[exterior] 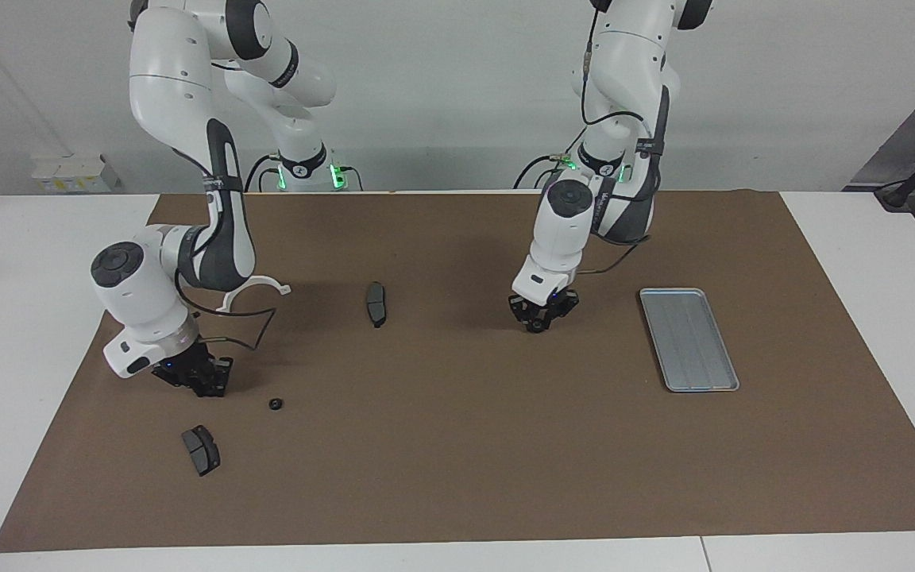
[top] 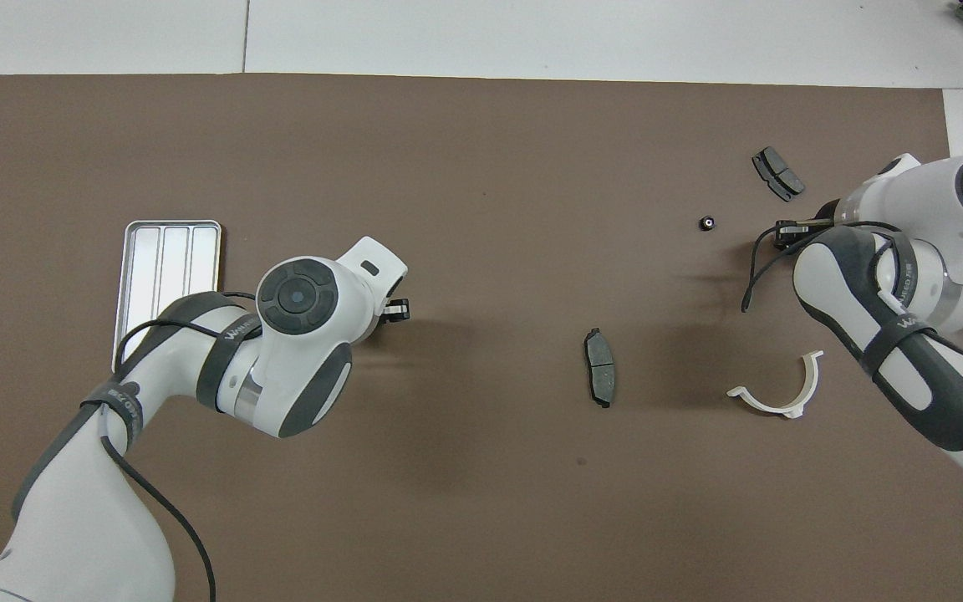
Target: Pick bearing gear from pile to tray
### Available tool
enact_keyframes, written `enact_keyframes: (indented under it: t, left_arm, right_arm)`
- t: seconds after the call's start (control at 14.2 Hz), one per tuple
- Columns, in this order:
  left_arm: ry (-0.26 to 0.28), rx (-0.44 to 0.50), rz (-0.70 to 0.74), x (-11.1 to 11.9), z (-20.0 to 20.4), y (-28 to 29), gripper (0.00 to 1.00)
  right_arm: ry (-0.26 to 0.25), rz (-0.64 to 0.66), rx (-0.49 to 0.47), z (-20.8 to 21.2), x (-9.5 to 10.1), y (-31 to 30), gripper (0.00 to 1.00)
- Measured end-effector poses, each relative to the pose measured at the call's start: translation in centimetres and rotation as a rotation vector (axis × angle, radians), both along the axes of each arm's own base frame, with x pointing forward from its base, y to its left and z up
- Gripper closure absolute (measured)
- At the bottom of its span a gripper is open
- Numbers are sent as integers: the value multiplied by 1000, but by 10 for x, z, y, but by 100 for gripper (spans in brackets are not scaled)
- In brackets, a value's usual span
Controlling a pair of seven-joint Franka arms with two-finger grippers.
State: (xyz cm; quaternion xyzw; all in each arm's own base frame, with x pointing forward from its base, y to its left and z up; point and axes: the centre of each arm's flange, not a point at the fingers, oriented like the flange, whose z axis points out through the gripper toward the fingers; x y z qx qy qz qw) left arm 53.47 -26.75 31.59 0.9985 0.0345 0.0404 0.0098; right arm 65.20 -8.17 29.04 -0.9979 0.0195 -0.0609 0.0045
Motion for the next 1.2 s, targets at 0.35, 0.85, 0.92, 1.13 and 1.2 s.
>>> enact_keyframes:
  t: [0.35, 0.85, 0.92, 1.13, 1.2]
  left_arm:
    - [34, 30, 14, 56, 14, 148, 64]
    - [105, 23, -91, 55, -1, 279, 64]
    - [116, 23, -104, 50, -5, 279, 64]
    - [125, 22, -136, 45, -8, 290, 52]
    - [120, 22, -141, 45, -5, 293, 40]
  right_arm:
    - [-2, -42, 30, 29, 4, 29, 65]
    - [-3, -200, 48, 87, -1, 210, 65]
    - [-13, -226, 40, 90, -4, 228, 65]
    - [-23, -271, 54, 94, -18, 292, 65]
    - [-23, -283, 61, 94, -24, 315, 65]
